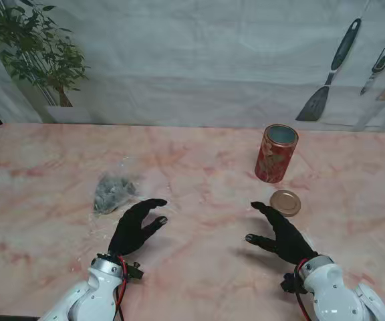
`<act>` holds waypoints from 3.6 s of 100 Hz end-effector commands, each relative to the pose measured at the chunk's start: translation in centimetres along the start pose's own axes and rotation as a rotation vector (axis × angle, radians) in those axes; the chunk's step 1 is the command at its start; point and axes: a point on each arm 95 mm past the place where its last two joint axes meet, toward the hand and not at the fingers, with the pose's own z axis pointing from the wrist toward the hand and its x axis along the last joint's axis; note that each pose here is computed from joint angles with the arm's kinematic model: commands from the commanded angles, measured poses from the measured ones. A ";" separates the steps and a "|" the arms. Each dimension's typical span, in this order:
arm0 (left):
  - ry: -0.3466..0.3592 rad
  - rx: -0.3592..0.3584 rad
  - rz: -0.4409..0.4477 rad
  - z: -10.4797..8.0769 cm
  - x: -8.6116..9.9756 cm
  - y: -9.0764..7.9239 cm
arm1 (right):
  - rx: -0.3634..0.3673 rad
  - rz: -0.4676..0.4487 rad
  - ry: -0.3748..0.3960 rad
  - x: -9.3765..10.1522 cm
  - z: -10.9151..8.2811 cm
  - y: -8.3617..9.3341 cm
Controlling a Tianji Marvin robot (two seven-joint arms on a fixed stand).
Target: Insert tea bags into the tea bag box
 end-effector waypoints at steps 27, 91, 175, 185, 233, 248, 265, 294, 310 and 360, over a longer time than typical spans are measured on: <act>0.005 -0.013 -0.004 -0.2 0.4 0.2 | 0.033 -0.003 0.004 0.2 -0.2 -0.5; 0.008 -0.010 0.000 -0.2 0.4 0.1 | 0.029 -0.017 0.008 0.3 -0.1 -0.5; -0.015 -0.014 0.003 -0.8 0.5 0.0 | -0.110 -0.352 0.022 2.6 1.7 5.9; -0.013 -0.013 0.001 -0.8 0.6 0.1 | -0.145 -0.396 0.021 2.8 2.1 6.7; -0.011 -0.015 0.002 -0.9 0.6 0.0 | -0.214 -0.645 -0.061 3.9 4.0 11.5; -0.007 -0.024 -0.004 -0.9 0.8 0.0 | -0.250 -0.690 -0.097 3.9 4.6 12.5; -0.003 -0.022 -0.009 -0.9 0.9 0.0 | -0.282 -0.714 -0.134 3.8 5.5 13.7; 0.006 -0.022 -0.001 -0.9 1.1 -0.1 | -0.278 -0.713 -0.197 3.4 7.6 15.8; 0.002 -0.029 0.005 -1.0 1.1 -0.2 | -0.269 -0.710 -0.222 2.9 8.9 16.6; -0.036 -0.038 0.049 -1.3 1.2 -0.8 | -0.232 -0.644 -0.301 2.4 12.2 18.6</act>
